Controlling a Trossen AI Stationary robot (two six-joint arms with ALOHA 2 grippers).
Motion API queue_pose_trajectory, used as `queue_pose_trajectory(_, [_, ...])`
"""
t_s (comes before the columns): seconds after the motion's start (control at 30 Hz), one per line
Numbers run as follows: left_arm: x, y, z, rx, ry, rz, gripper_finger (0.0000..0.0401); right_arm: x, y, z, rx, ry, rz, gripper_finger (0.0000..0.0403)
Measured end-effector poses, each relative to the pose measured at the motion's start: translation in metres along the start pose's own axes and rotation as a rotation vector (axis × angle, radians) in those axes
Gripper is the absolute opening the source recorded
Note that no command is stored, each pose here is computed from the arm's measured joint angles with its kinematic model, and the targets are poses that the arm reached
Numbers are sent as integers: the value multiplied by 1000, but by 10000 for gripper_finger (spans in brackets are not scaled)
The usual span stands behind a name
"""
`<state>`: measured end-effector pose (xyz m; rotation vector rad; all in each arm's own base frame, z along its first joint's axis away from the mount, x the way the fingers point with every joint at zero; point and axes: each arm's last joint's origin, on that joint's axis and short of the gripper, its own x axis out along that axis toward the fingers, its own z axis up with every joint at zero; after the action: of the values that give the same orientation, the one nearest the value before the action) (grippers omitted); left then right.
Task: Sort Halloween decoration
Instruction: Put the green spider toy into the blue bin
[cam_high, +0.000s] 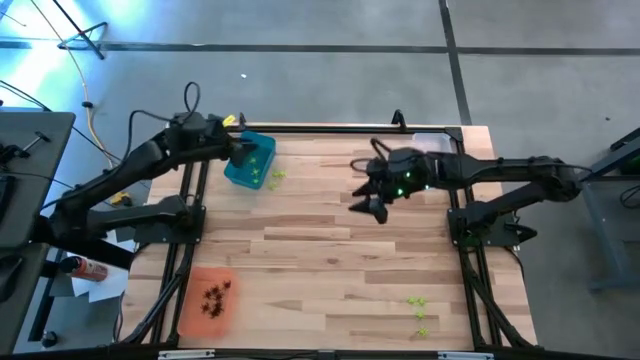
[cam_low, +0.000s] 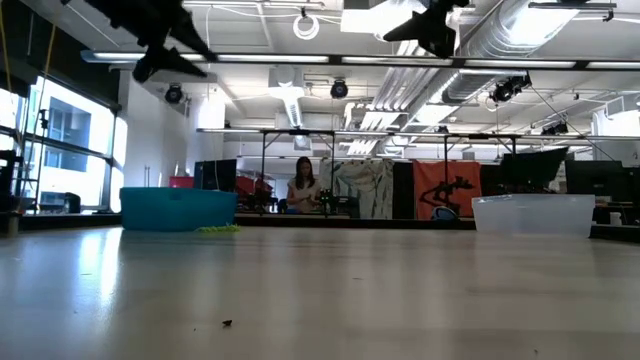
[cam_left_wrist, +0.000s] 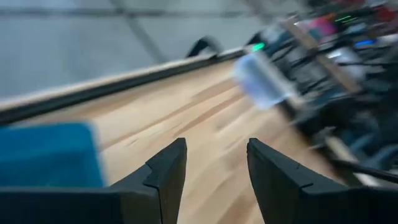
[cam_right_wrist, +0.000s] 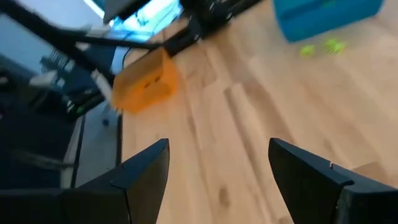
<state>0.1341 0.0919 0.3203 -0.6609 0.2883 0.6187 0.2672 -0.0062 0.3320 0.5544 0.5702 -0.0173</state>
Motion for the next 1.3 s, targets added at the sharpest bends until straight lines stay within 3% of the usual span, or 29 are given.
queue_pose_trajectory(0.13, [-4, -18, 2, 28, -72, -118, 156, 12, 10, -10, -19, 42, -1, 268])
queue_pose_trajectory(0.27, [16, -32, -7, 103, 2, -145, 151, 22, 13, -15, -54, 54, -45, 268])
queue_pose_trajectory(0.53, [83, -47, -27, 244, 401, 28, 132, 14, 2, -6, -107, -32, -159, 268])
queue_pose_trajectory(0.8, [152, -47, -36, 583, 736, 280, 131, 11, -12, 2, -81, -58, -204, 268])
queue_pose_trajectory(1.07, [205, -33, -66, 866, 1006, 279, 126, 9, -20, 6, -97, -67, -227, 268])
queue_pose_trajectory(1.17, [218, -24, -81, 939, 1105, 282, 98, 8, -23, 8, -89, -81, -256, 268])
queue_pose_trajectory(1.3, [227, -16, -93, 1008, 1233, 271, 20, 8, -24, 9, -85, -101, -299, 268])
